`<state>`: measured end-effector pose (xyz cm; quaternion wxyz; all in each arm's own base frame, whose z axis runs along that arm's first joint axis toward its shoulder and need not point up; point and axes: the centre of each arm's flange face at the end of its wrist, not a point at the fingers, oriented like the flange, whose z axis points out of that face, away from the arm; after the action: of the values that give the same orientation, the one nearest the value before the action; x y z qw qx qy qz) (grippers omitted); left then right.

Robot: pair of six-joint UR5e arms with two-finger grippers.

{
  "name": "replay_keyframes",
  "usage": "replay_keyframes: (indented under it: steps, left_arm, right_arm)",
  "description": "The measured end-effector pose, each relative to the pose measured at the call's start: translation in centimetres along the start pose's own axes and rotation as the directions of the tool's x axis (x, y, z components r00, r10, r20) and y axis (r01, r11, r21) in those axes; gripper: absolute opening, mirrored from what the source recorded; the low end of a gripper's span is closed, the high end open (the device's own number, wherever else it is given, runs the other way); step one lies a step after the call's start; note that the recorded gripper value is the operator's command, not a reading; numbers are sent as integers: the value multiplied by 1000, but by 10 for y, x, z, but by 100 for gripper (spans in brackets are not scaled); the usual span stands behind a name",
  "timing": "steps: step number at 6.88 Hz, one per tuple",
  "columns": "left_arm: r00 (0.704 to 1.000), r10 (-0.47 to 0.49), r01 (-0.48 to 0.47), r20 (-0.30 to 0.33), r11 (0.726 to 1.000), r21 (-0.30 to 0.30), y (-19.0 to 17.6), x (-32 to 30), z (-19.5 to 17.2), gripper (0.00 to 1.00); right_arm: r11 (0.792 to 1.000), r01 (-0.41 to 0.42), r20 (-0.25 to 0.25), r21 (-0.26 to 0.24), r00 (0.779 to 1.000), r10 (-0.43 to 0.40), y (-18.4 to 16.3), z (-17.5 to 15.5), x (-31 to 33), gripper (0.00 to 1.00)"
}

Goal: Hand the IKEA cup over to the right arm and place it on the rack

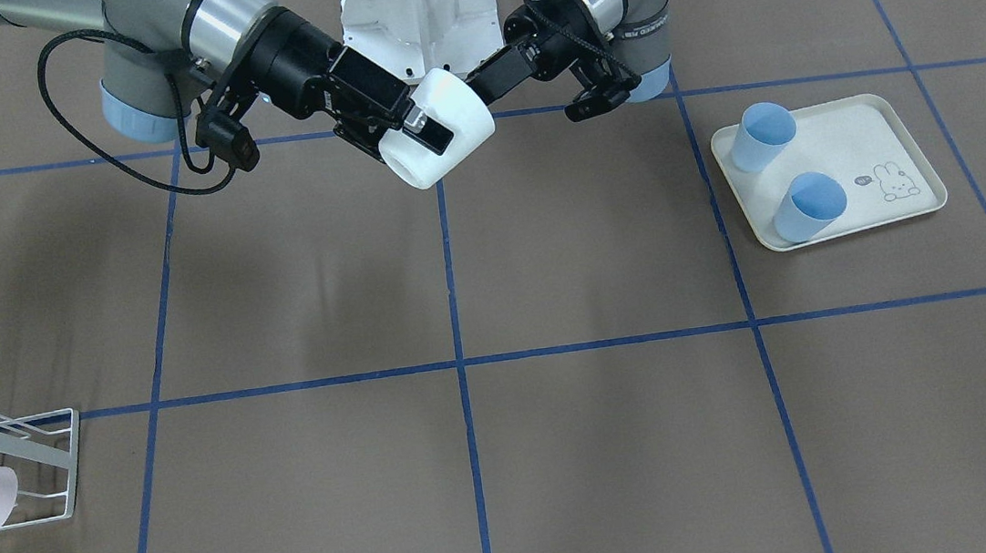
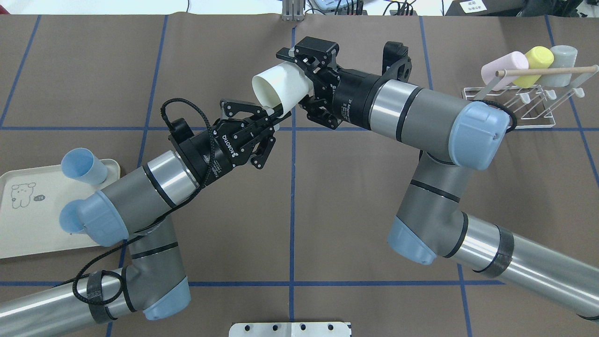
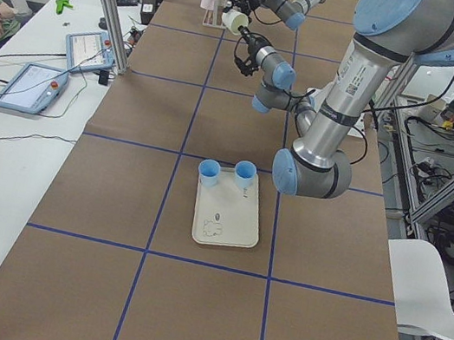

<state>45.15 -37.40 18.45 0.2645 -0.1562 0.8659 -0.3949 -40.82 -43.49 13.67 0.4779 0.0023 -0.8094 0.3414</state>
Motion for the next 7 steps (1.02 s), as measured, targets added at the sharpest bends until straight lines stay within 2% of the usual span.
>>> replay_keyframes:
  steps: [4, 5, 7]
  left_arm:
    - [1000, 3, -3, -9, 1000, -1, -2, 6, -4, 100]
    - [1000, 3, -4, -10, 1000, -2, -3, 6, -5, 100]
    - [999, 32, -32, -7, 999, 3, -6, 6, -7, 100]
  right_arm:
    - [1000, 14, 10, 9, 1000, -14, -8, -3, -2, 0]
    - [999, 30, 13, 26, 999, -30, -16, -5, -4, 0]
    - [988, 105, 15, 110, 994, -107, -52, -6, -13, 0]
